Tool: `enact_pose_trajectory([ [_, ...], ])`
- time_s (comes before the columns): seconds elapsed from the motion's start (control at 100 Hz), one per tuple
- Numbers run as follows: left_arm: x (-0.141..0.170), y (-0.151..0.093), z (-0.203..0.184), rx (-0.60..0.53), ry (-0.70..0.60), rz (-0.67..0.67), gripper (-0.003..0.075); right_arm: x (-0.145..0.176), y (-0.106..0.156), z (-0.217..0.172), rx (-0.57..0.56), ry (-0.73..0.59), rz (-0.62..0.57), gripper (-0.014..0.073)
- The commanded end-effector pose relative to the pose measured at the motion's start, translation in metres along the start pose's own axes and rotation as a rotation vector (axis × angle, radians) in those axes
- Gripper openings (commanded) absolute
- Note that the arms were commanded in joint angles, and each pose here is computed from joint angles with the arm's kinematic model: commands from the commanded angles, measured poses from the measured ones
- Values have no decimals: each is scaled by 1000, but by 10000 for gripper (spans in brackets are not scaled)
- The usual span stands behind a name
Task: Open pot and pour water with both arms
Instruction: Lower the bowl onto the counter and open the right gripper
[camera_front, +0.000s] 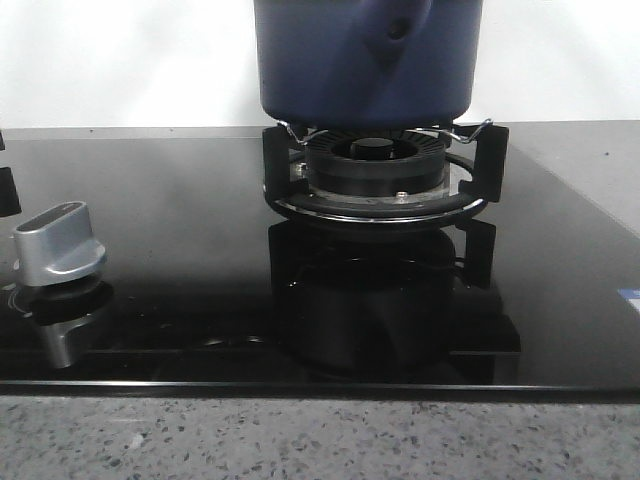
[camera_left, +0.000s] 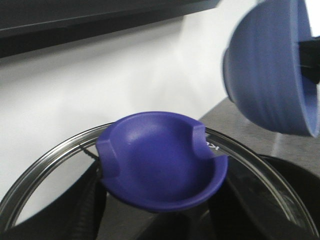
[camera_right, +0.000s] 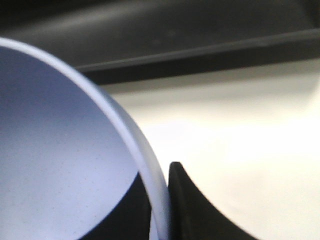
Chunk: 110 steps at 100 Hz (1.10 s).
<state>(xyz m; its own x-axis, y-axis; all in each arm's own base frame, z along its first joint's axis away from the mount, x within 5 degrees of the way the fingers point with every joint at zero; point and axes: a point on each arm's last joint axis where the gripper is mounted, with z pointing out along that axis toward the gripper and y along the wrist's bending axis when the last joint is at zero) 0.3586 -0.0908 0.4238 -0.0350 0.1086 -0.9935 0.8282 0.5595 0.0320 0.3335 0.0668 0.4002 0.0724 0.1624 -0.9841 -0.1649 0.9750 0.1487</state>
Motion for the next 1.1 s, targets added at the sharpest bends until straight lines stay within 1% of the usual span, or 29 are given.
enact_pose_trajectory([
  [0.0, -40, -25, -8, 35, -142, 9, 136, -46, -15, -21, 45, -77, 43, -68],
  [0.07, -41, -32, -2, 58, -143, 10, 136, -53, -31, -29, 88, 5, 63, -68],
  [0.15, -42, -40, 4, 84, -145, 10, 136, -56, -52, -38, 140, 151, 68, -66],
  [0.16, -42, -41, 5, 86, -145, 11, 136, -56, -54, -39, 147, 149, 67, -66],
  [0.32, -43, -54, 14, 130, -145, 13, 136, -54, -89, -58, 243, 445, 108, -66],
  [0.36, -43, -57, 15, 140, -147, 12, 136, -50, -97, -63, 267, 527, 122, -66],
  [0.37, -43, -57, 16, 142, -147, 13, 136, -50, -98, -63, 273, 526, 123, -66],
  [0.55, -45, -69, 24, 163, -152, 12, 136, -27, -131, -77, 376, 770, 161, -66],
  [0.62, -46, -72, 27, 164, -153, 12, 136, -14, -141, -76, 400, 862, 170, -66],
  [0.74, -46, -78, 30, 178, -155, 12, 136, 10, -152, -68, 403, 995, 201, -66],
  [0.82, -46, -80, 32, 187, -152, 12, 136, 27, -159, -62, 404, 1059, 222, -66],
  [0.91, -45, -80, 33, 187, -152, 10, 136, 43, -165, -58, 410, 1099, 233, -66],
  [0.96, -45, -80, 33, 187, -152, 10, 136, 51, -168, -55, 414, 1106, 238, -66],
  [1.09, -45, -80, 33, 187, -152, 10, 136, 59, -172, -53, 427, 1073, 232, -66],
])
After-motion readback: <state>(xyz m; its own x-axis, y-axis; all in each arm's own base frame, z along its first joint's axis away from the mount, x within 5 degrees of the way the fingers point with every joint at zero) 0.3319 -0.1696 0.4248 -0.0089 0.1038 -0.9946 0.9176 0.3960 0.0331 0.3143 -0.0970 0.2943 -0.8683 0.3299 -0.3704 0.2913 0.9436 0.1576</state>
